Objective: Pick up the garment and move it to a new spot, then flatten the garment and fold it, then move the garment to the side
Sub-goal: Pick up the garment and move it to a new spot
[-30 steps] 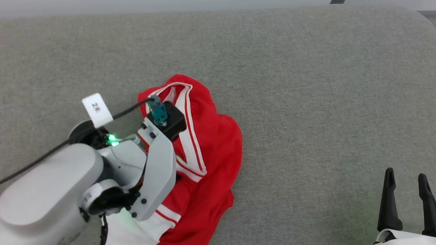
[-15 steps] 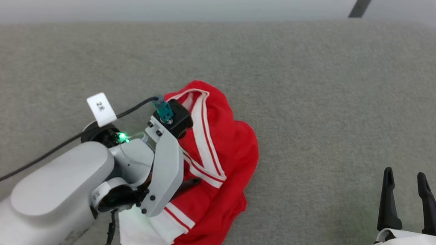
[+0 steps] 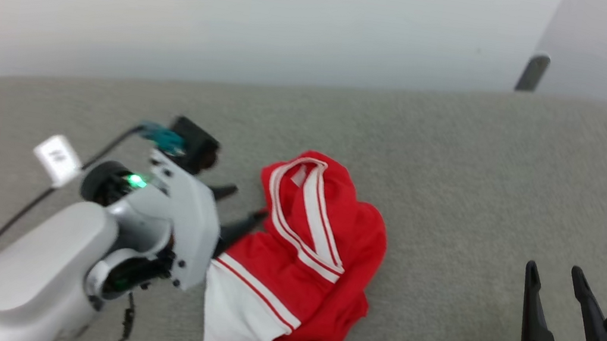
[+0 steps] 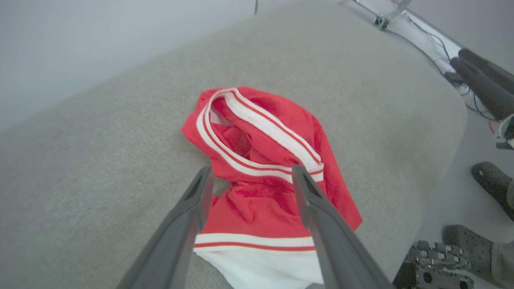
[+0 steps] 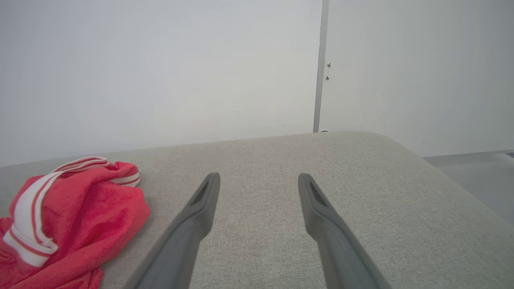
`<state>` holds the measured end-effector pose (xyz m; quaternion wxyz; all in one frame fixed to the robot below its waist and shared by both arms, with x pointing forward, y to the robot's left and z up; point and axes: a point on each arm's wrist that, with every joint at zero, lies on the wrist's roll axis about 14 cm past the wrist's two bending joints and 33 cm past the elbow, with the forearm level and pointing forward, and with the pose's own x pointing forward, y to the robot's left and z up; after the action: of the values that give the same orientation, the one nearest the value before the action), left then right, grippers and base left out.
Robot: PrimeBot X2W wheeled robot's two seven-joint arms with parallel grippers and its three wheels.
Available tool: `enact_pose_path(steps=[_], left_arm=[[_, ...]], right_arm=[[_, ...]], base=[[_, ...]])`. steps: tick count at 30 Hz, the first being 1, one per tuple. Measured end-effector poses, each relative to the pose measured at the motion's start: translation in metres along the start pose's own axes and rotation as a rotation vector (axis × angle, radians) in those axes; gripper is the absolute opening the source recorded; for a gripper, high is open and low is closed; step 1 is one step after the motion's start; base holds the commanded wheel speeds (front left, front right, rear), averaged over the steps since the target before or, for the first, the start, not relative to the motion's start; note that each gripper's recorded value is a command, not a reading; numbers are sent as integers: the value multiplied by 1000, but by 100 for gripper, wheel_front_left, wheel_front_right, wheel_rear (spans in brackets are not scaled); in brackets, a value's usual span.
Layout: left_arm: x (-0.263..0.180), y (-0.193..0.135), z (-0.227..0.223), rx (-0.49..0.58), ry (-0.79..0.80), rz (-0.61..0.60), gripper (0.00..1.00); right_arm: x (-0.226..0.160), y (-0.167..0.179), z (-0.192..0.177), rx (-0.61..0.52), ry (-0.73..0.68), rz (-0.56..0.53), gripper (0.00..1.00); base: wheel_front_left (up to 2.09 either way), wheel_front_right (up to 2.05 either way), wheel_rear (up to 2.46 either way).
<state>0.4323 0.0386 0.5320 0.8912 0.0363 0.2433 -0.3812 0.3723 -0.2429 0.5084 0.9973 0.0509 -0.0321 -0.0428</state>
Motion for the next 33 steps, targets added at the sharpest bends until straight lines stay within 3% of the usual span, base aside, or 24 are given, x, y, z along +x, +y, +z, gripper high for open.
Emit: enact_pose_path(steps=[8, 17, 26, 33], left_arm=[[-69, 42, 28, -54, -337, 249, 100], [-144, 65, 3, -86, -567, 476, 100], [-202, 76, -30, -94, -701, 666, 100], [-226, 77, -56, -78, -700, 755, 100]], right_arm=[[-3, 21, 10, 9, -22, 69, 100], [-10, 37, 13, 8, -31, 120, 100], [-14, 44, 16, 2, -38, 148, 100], [-18, 46, 11, 1, -25, 156, 100]], base=[[0, 0, 0], [0, 0, 0], [0, 0, 0], [0, 0, 0]])
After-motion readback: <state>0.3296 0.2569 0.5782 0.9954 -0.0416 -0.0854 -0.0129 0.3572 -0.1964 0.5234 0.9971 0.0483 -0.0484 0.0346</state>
